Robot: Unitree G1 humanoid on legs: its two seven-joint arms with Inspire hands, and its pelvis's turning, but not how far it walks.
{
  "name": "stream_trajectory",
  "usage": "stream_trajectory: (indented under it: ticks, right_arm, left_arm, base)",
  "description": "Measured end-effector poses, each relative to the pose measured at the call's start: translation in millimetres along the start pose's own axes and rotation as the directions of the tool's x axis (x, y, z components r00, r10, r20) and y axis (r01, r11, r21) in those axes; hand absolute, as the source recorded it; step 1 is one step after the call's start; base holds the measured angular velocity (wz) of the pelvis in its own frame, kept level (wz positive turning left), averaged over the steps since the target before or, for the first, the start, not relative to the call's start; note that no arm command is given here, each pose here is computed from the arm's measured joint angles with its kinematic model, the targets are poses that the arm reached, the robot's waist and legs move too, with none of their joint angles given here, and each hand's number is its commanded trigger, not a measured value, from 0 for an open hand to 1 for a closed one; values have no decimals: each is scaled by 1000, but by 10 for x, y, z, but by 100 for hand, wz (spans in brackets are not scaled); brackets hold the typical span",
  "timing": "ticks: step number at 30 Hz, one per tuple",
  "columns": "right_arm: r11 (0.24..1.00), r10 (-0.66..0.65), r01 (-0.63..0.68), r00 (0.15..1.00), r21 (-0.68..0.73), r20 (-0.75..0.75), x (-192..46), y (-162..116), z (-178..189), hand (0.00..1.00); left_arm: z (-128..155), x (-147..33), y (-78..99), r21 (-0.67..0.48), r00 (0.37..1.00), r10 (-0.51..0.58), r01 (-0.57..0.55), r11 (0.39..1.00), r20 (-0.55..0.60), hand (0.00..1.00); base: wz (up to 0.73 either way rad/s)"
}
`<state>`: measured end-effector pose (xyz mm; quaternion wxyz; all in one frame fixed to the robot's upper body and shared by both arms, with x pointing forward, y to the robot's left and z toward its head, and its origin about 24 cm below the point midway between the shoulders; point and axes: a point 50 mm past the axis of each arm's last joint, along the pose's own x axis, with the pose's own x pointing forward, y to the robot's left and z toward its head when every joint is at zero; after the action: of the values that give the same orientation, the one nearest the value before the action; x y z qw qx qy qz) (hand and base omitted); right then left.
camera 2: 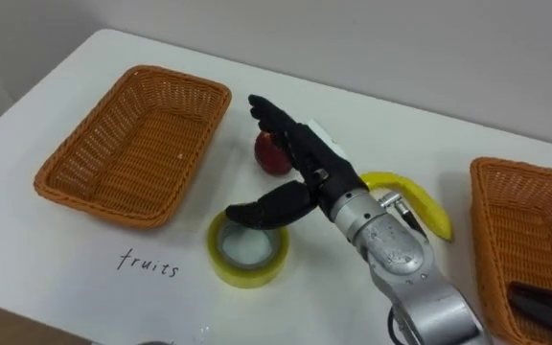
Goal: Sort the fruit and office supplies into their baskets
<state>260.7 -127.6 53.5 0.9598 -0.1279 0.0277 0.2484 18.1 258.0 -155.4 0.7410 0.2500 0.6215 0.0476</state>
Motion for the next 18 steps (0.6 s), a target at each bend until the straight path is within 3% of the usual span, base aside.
stream_trajectory:
  ticks: [18]
  right_arm:
    - [999, 3, -7, 996, -53, -84, 13, -9, -164, 0]
  left_arm:
    - [14, 13, 17, -6, 1000, -13, 13, 1000, -19, 0]
  base:
    - [2]
